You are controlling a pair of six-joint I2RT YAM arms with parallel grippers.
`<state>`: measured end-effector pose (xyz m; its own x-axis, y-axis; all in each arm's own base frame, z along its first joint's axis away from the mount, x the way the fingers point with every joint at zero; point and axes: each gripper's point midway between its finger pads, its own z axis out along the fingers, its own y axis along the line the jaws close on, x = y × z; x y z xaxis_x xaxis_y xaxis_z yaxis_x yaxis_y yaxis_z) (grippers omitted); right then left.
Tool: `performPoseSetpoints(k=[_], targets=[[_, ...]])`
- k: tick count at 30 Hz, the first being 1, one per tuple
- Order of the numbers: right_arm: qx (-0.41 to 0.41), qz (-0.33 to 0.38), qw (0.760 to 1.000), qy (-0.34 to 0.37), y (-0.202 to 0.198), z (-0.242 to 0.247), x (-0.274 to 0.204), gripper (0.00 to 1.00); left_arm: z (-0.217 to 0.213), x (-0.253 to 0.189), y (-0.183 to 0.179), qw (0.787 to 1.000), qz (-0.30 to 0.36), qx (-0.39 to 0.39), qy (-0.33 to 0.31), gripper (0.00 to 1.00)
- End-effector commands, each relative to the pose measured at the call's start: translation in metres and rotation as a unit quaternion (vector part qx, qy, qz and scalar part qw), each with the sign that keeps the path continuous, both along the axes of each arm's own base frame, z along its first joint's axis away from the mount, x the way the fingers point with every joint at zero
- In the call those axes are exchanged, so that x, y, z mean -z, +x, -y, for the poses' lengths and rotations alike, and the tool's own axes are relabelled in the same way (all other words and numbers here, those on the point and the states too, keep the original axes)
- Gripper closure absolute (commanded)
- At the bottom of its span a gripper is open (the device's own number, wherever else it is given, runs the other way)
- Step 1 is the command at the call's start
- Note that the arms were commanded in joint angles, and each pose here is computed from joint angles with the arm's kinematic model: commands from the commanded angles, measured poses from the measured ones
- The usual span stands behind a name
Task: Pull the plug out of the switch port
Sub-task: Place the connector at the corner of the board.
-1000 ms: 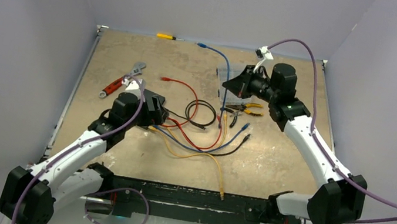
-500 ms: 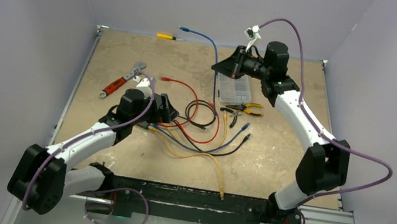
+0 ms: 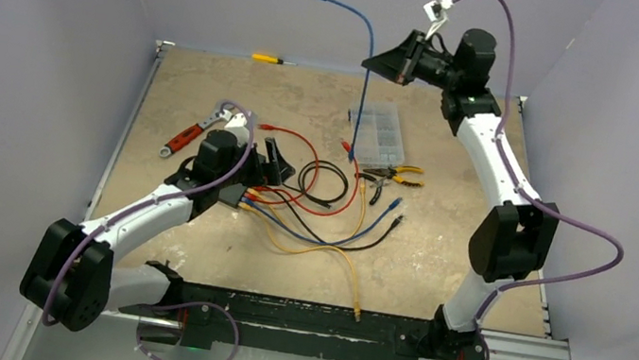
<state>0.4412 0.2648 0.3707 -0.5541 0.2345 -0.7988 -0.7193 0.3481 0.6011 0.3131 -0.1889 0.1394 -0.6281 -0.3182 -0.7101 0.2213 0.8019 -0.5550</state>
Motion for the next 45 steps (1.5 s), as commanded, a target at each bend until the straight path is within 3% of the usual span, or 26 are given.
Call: performPoseSetpoints(k=[1,7,12,19,29,37,40,45], targets=[[-0.022,0.065,0.996,0.050,-0.008,0.030,-0.066,1.00,0.003,-0.012,0.003,1.000,0.003,-0.004,-0.013,0.01],[0.039,0.073,0.995,0.046,0.013,0.074,-0.076,1.00,0.006,-0.002,0.003,1.000,-0.014,0.002,-0.011,0.01],[0.141,0.066,0.988,0.002,0.040,0.115,-0.061,1.00,0.006,0.008,-0.001,1.000,-0.027,0.004,-0.009,0.01],[0.297,0.048,0.951,-0.065,0.061,0.183,-0.048,1.00,0.002,0.019,-0.005,0.999,-0.041,0.001,0.000,0.01],[0.443,0.045,0.890,-0.096,0.033,0.249,-0.046,1.00,0.000,0.029,-0.008,0.999,-0.052,0.000,0.010,0.02],[0.491,0.080,0.865,-0.071,-0.002,0.271,-0.072,1.00,0.000,0.033,-0.010,0.998,-0.056,0.002,0.010,0.02],[0.473,0.103,0.873,-0.060,-0.009,0.263,-0.085,1.00,0.004,0.034,-0.010,0.998,-0.057,0.011,0.005,0.02],[0.351,0.134,0.927,-0.006,-0.025,0.217,-0.097,1.00,0.013,0.038,-0.010,0.998,-0.059,0.035,-0.007,0.02]])
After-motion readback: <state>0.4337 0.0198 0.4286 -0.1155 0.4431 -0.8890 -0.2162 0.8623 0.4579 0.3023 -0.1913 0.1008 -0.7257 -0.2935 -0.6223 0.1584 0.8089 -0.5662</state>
